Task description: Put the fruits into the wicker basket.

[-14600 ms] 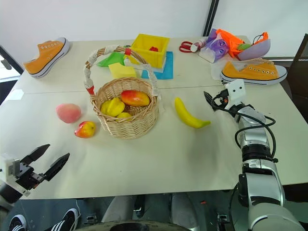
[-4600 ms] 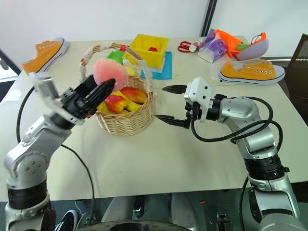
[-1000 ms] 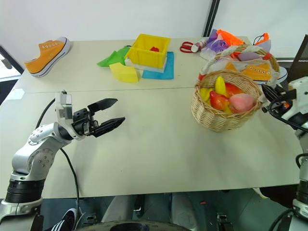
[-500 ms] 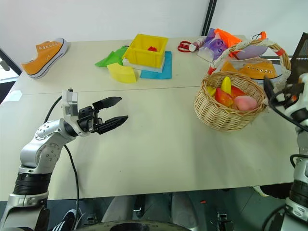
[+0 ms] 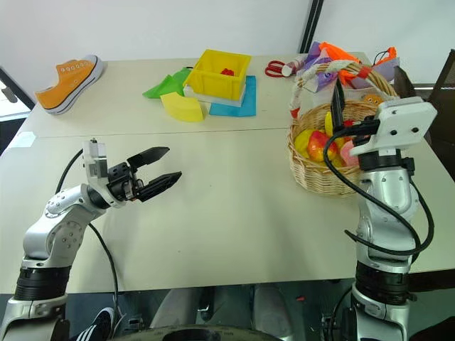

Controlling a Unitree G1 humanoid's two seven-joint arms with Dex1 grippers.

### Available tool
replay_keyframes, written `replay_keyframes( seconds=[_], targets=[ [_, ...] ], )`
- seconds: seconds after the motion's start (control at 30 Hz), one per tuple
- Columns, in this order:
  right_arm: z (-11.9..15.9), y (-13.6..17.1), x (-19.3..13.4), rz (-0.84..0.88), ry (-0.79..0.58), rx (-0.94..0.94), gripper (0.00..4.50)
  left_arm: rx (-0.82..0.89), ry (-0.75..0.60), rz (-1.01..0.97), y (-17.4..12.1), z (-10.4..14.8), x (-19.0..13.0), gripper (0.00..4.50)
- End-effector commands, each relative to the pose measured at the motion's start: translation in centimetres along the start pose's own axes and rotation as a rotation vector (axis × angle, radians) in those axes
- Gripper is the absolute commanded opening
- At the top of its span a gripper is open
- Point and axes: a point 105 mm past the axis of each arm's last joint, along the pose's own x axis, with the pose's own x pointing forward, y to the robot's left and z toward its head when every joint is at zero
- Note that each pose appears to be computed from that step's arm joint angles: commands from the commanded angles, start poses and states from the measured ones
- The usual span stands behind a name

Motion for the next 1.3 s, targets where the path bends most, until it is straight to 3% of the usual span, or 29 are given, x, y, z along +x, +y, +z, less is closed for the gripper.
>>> replay_keyframes(
  seconds=[0.03,0.3,0.53,0.8,0.9,1.13,1.23,1.3],
  targets=[
    [0.8,-1.7,0.6,-0.024,-0.037,-0.043,4.45,0.049,-0.029,0.005,-0.3,1.2,-0.2,4.50],
    [0.7,-2.0,0.9,-0.032,-0.045,-0.029,4.45,0.044,-0.029,0.022,-0.2,1.0,-0.5,4.50],
    [3.5,-1.6,0.9,-0.012,-0.171,-0.043,4.45,0.044,-0.025,0.027,-0.2,1.0,-0.6,4.50],
    [4.1,-2.5,1.3,-0.050,-0.184,-0.092,4.45,0.049,-0.016,0.038,0.2,1.1,-0.8,4.50],
    [5.5,-0.9,1.6,0.030,-0.243,-0.095,4.45,0.044,-0.018,0.038,0.1,1.1,-0.7,4.50],
    [7.8,7.5,1.0,0.445,-0.289,0.070,4.45,0.050,-0.015,0.056,0.3,1.1,-1.0,4.50],
    [7.4,10.5,-0.2,0.633,-0.226,0.210,4.45,0.057,-0.016,0.092,0.7,1.3,-1.5,4.50],
    [5.1,12.2,-1.1,0.730,-0.067,0.318,4.45,0.065,-0.009,0.121,1.0,1.3,-1.9,4.50]
  ],
)
